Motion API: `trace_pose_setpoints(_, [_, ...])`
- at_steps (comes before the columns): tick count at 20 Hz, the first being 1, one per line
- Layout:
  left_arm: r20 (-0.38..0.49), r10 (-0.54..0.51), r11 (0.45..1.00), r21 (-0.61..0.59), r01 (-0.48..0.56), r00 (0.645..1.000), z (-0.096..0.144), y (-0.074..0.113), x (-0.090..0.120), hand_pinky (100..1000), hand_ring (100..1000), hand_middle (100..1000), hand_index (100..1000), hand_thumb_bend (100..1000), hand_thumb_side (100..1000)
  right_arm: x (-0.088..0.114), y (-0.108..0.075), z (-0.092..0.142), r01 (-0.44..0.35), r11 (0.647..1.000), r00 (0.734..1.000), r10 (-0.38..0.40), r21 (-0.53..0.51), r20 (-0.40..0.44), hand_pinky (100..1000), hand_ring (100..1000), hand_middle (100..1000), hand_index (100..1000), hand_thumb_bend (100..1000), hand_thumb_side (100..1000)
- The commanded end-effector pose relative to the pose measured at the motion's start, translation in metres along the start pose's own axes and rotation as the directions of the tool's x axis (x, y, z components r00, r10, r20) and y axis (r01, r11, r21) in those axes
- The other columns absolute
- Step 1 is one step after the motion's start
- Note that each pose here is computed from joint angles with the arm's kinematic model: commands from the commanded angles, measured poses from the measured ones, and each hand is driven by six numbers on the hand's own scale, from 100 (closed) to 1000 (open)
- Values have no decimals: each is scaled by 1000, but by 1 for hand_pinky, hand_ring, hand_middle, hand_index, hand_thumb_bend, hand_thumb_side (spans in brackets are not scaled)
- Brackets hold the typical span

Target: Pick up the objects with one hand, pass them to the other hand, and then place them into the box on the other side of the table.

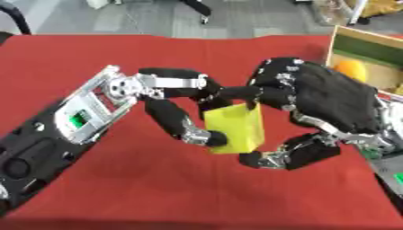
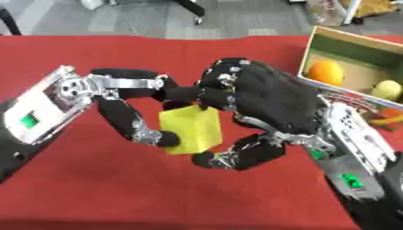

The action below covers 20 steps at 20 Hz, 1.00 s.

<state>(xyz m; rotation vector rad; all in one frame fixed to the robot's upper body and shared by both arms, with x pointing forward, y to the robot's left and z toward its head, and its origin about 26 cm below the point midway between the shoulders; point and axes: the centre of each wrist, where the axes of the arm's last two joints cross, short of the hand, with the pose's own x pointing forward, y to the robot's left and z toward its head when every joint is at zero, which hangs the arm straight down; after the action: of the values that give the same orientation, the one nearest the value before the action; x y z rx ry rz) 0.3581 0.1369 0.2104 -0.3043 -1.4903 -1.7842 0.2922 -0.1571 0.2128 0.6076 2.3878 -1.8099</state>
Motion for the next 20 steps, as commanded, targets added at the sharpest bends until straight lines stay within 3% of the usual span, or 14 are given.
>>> trace_pose_setpoints(1, [20,-43,999,9,43,999,6,8,13,633,563,532,689,292,459,-4,-4,6,-61,997,998,63,41,-32,623,585,494,889,494,403])
trace_pose_setpoints(5, [21,-51,999,20,51,998,9,9,16,634,562,531,688,290,459,-3,-3,8,-87,994,995,91,72,-50,623,583,460,868,490,405])
trace_pose_setpoints(8, [23,-58,998,27,57,998,10,10,19,634,563,531,688,290,459,-3,-2,8,-94,992,993,100,85,-59,622,583,446,802,472,398])
trace_pose_setpoints(15, [21,-62,997,39,61,998,13,11,22,635,590,539,696,296,463,-3,-1,9,-84,996,992,88,41,-94,595,563,412,500,289,327])
trace_pose_setpoints(20, [14,-65,996,66,64,998,18,13,21,640,604,566,720,363,518,-3,-1,10,-72,997,990,67,-32,-128,586,556,389,455,259,298])
